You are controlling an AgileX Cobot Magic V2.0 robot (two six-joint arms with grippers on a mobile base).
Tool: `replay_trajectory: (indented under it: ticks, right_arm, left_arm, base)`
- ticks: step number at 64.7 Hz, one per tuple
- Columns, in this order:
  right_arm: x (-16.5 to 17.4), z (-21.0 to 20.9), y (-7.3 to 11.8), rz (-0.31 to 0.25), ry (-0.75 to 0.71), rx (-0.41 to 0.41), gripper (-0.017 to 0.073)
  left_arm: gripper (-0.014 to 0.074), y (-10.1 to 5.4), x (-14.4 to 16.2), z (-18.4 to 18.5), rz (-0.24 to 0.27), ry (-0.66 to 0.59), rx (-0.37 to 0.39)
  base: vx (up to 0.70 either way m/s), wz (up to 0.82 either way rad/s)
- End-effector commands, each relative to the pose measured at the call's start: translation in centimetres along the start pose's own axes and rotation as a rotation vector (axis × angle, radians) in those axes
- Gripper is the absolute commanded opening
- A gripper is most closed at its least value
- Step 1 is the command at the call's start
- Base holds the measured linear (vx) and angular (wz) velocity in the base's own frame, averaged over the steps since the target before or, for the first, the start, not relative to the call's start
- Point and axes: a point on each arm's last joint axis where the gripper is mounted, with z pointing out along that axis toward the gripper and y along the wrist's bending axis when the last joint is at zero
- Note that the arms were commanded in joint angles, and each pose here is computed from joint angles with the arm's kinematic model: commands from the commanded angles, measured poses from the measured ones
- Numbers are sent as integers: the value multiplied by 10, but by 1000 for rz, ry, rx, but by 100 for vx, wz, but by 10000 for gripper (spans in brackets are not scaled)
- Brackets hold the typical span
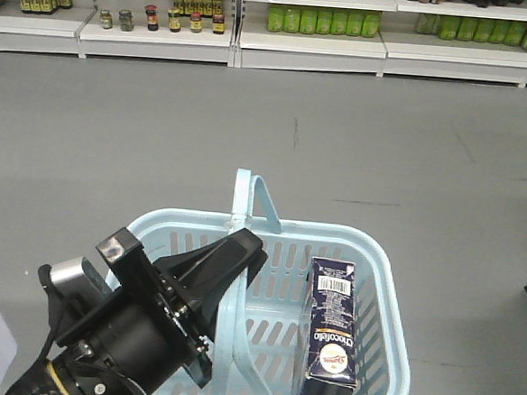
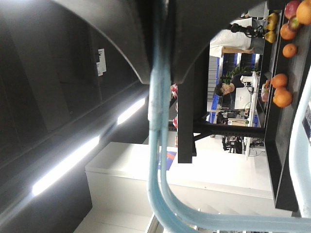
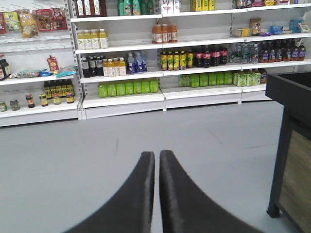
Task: Left arm holds basket, right arm returns cookies
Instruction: 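Drive the base toward the drink shelves, left gripper holding the basket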
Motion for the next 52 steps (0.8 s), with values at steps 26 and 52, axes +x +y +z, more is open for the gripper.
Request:
replay_trajectory:
  ticks: [26, 52]
  right_arm:
    - [0, 0, 0, -12, -55, -1, -6]
    - [0, 0, 0, -12, -55, -1, -6]
  left_arm:
    - [-3, -37, 4, -2, -17, 13, 304]
    - [-3, -37, 4, -2, -17, 13, 304]
  base:
    - [56, -1]
    - [56, 5]
